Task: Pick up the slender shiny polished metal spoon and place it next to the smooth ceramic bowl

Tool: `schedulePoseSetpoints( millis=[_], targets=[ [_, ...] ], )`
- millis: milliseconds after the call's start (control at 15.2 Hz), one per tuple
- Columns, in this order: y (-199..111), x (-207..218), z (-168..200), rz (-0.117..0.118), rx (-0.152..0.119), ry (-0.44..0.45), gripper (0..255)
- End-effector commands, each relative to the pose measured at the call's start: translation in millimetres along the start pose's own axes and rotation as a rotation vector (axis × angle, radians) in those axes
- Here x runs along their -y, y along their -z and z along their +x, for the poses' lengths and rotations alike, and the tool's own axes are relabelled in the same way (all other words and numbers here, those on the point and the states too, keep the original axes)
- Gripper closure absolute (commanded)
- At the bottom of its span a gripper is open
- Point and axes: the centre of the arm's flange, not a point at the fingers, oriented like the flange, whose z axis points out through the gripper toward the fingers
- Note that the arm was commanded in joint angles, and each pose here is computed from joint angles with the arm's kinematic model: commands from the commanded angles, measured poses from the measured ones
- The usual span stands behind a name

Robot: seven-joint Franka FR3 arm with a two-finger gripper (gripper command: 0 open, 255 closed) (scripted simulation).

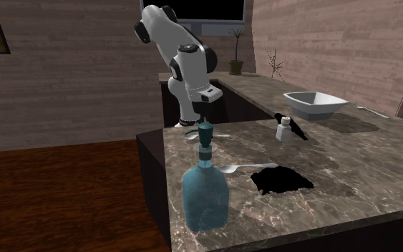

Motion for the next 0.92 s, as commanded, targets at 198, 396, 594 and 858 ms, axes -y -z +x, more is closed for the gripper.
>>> schedulePoseSetpoints(
  millis=[198,396,594,858],
  targets=[
    [22.9,3.2,5.8,0.0,0.0,0.0,255],
    [38.2,5.1,9.4,0.0,0.0,0.0,255],
    [53.5,7.0,12.9,0.0,0.0,0.0,255],
    [73.9,9.5,17.6,0.0,0.0,0.0,255]
  ],
)
